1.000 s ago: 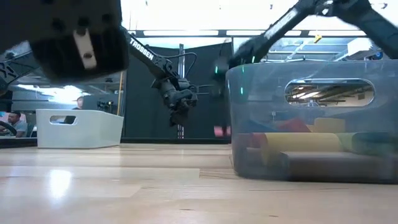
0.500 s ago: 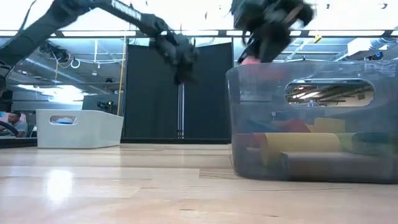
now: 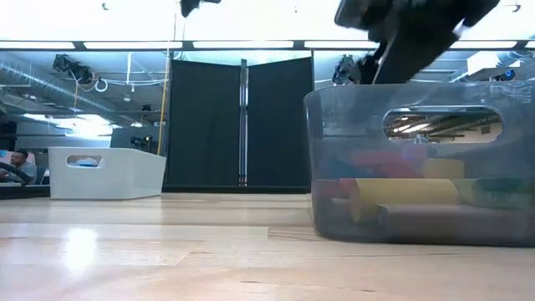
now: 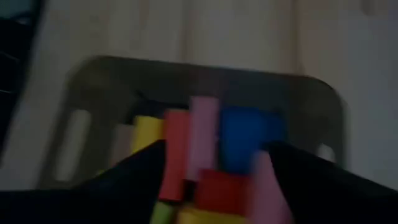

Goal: Sort blocks by size
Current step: Put the pink rectangular block into the black bin, then return to Home Position

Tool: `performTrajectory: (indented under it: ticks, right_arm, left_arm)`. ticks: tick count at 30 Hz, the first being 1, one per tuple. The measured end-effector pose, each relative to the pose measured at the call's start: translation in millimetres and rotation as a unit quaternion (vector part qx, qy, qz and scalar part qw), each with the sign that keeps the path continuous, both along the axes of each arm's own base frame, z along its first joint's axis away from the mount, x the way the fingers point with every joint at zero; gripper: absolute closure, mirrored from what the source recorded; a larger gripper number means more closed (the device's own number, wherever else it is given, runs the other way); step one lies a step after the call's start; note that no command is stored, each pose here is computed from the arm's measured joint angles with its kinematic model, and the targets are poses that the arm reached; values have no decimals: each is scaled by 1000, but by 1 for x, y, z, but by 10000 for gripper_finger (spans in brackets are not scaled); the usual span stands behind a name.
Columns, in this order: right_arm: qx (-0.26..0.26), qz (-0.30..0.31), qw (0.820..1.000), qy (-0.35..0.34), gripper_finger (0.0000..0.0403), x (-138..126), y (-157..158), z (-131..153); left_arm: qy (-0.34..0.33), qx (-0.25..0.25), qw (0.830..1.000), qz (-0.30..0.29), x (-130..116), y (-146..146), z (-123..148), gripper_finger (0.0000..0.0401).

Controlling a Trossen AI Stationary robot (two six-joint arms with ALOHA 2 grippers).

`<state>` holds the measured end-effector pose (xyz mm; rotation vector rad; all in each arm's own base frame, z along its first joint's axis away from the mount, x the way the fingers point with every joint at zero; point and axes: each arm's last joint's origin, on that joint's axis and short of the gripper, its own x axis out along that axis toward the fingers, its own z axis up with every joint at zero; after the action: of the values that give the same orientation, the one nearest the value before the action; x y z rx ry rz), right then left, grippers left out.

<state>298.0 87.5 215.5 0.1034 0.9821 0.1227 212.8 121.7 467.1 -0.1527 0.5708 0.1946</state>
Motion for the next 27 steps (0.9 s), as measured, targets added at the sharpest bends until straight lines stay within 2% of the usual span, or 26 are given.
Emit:
performTrajectory:
  ticks: [1, 3, 6, 9, 13, 15, 18, 21, 24, 27]
  right_arm:
    - [-3, 1, 1000, -10, 97, 0, 5, 1]
    - [-21, 4, 999, -28, 81, -1, 14, 2]
    - [-50, 11, 996, -71, 112, -1, 26, 7]
    - [-69, 14, 992, -102, 199, -2, 35, 11]
    - [-85, 14, 988, -132, 348, -3, 43, 16]
    - [-92, 14, 984, -155, 387, -8, 45, 17]
    - [-87, -10, 972, -219, 385, -22, 40, 16]
    - [-79, -28, 954, -286, 394, -48, 27, 4]
    - [-72, -28, 933, -351, 394, -79, 9, -13]
    - [-67, -45, 920, -384, 394, -111, -14, -37]
  left_arm:
    - [-14, 4, 1000, 7, -13, -13, -1, 389]
    - [-44, 5, 999, 22, -37, -37, -10, 389]
    - [-82, -10, 996, 32, -63, -63, -41, 389]
    - [-116, -26, 993, 27, -80, -81, -84, 389]
    - [-169, -38, 985, 22, -92, -94, -143, 389]
    - [-189, -38, 981, 15, -94, -98, -170, 389]
    - [-206, -28, 978, 15, -97, -102, -206, 389]
    - [-221, -10, 975, 15, -96, -105, -230, 389]
    - [-215, 11, 976, 15, -95, -109, -246, 389]
    - [-213, 25, 977, 17, -93, -113, -259, 389]
